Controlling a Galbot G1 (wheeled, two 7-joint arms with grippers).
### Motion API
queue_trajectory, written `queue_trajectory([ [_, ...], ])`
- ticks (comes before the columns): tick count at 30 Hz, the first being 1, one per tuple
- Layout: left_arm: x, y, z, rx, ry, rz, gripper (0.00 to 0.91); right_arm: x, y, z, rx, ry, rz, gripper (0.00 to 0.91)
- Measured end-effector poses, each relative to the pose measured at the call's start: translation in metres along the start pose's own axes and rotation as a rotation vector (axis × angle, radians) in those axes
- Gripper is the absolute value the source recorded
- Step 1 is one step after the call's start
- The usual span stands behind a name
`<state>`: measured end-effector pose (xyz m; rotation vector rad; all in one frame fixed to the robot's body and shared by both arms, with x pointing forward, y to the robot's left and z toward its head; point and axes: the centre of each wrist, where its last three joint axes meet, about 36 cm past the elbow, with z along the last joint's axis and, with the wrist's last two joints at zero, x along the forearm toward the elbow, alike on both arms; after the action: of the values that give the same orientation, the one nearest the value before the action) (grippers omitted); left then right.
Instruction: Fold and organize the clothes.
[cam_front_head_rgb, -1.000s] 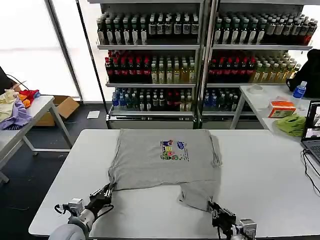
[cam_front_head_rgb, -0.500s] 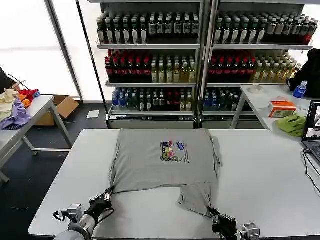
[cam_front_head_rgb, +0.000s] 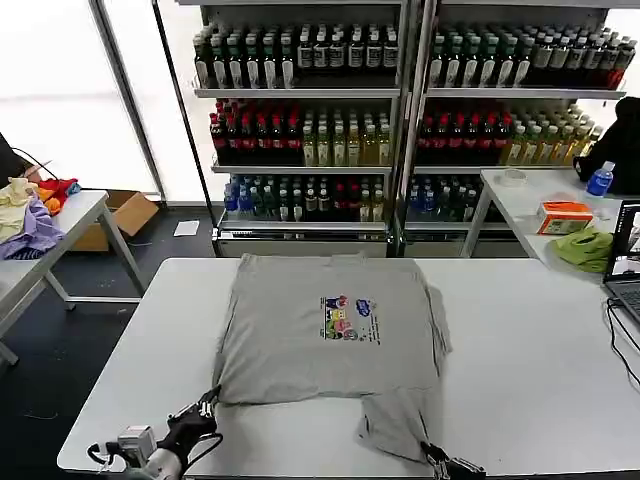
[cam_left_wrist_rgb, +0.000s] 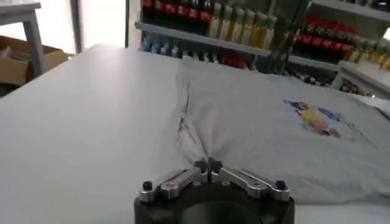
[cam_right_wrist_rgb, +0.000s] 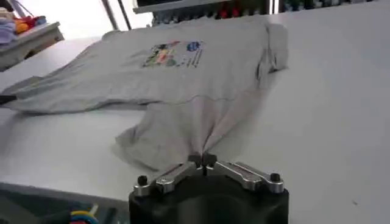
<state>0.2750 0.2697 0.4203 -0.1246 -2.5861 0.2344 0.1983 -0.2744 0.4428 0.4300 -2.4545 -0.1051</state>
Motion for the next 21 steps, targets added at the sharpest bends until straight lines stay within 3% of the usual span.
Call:
queue_trajectory([
  [7, 0.02, -0.004, -0.002, -0.012, 0.015, -0.011, 0.01, 0.005, 0.0, 0.0, -0.012, -0.035, -0.013, 0.0],
  [21, 0.005, 0.006, -0.023, -0.045, -0.004, 0.042, 0.01, -0.034, -0.013, -0.033, -0.054, -0.293, 0.028, 0.0],
])
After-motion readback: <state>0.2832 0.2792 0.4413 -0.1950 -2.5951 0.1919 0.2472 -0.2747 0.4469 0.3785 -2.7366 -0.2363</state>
